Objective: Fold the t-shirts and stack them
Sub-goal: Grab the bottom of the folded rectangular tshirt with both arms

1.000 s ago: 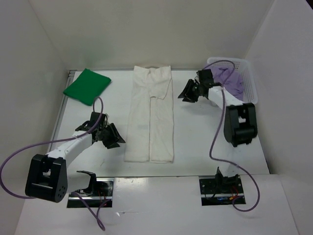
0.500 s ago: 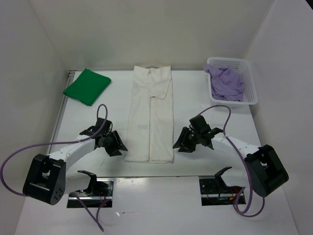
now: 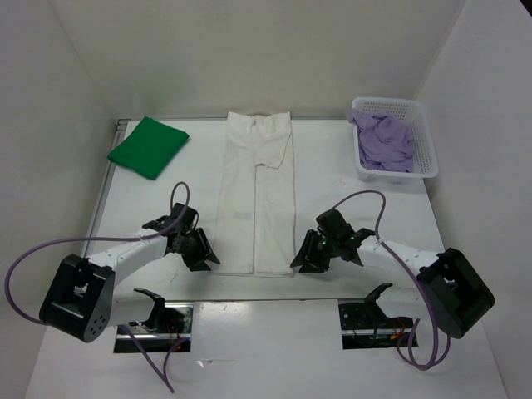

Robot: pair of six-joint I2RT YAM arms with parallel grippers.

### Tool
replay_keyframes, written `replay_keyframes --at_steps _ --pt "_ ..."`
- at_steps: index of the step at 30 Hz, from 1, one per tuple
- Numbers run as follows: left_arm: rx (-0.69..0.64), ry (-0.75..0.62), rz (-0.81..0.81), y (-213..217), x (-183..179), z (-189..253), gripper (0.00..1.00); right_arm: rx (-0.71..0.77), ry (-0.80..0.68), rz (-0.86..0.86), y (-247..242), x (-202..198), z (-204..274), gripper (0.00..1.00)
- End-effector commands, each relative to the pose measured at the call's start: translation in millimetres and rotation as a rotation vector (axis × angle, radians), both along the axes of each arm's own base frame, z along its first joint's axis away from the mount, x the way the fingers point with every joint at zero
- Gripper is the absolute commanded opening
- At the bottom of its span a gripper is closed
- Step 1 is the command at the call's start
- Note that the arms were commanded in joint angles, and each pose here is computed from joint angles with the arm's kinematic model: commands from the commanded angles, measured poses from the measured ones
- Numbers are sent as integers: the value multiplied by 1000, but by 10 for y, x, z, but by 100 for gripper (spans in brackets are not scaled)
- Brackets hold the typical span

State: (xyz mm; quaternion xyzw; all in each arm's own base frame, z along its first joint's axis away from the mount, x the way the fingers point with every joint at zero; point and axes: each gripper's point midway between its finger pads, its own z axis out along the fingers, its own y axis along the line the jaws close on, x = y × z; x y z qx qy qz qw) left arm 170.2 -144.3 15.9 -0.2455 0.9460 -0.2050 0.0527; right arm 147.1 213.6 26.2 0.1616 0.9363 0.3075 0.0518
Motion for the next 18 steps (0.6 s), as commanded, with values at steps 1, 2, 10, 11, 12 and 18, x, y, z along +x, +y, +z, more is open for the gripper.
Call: replay_keyframes --at_steps 1,2,10,11,12,18 --pt "48 49 16 72 -78 -78 48 38 -23 30 125 -14 47 44" --pt "48 49 16 72 -78 -78 46 38 -23 31 134 -3 31 44" --pt "33 95 7 41 -138 -89 39 28 5 64 192 -7 -31 39" --pt "33 95 7 42 -139 -89 42 28 5 73 205 -29 -31 39" --pt "25 99 5 26 -138 -63 44 34 -2 74 224 -4 -4 35" --pt "6 130 -22 -33 -222 -56 37 33 -1 83 237 -27 -7 23"
